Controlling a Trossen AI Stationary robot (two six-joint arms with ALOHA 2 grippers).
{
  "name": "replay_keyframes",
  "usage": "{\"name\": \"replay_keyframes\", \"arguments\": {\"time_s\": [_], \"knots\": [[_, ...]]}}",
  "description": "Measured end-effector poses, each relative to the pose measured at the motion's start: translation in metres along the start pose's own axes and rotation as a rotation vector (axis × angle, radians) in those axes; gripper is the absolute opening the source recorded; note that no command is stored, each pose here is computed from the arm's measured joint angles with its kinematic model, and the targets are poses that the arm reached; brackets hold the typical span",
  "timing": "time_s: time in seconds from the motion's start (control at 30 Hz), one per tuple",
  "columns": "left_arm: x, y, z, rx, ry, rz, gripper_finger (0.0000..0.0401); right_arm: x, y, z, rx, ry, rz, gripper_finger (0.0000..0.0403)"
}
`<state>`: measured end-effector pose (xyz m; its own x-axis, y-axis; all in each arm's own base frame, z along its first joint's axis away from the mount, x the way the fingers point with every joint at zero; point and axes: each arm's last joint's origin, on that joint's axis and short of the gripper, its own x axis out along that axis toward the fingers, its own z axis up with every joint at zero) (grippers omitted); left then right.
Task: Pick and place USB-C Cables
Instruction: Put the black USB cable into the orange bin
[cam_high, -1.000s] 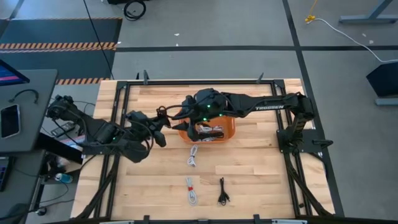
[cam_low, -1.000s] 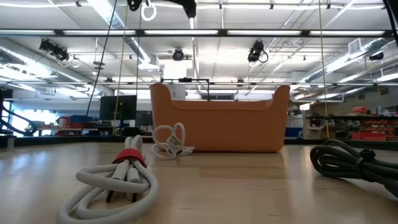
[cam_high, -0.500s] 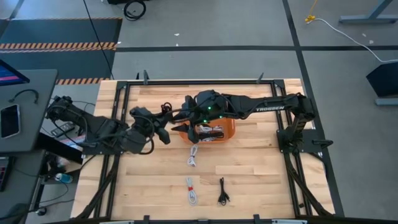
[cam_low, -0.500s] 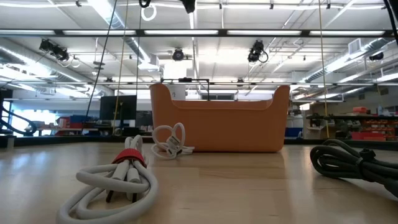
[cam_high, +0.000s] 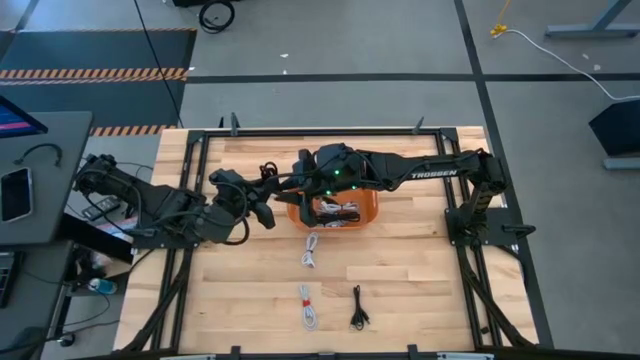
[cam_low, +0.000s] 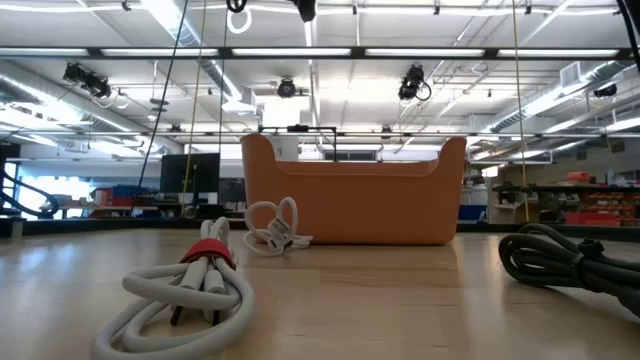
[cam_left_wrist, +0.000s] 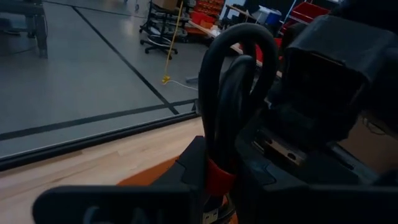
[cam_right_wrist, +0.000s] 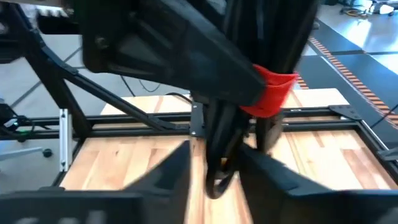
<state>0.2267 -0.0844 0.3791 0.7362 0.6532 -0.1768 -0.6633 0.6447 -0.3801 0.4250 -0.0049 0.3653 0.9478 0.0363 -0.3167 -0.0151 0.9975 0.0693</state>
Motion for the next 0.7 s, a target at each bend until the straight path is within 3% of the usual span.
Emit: {"name": "replay_keyframes", "arguments": {"time_s": [0.13,0.33,0.7], "knots": [[0.000,-0.001,0.000,-0.006,0.000,-0.004,0.0047,0.000,-0.001,0.000,-0.015,0.005,-0.010,0.0025],[0.000,-0.002,0.002,-0.029,-0.013,-0.011,0.0056,-0.001,-0.004,-0.001,-0.031,0.013,-0.034,0.0020],[0.000,-0.017,0.021,0.026,-0.077,-0.140,0.0240,-0.001,-0.018,-0.001,-0.043,0.026,-0.075,0.0016]]}}
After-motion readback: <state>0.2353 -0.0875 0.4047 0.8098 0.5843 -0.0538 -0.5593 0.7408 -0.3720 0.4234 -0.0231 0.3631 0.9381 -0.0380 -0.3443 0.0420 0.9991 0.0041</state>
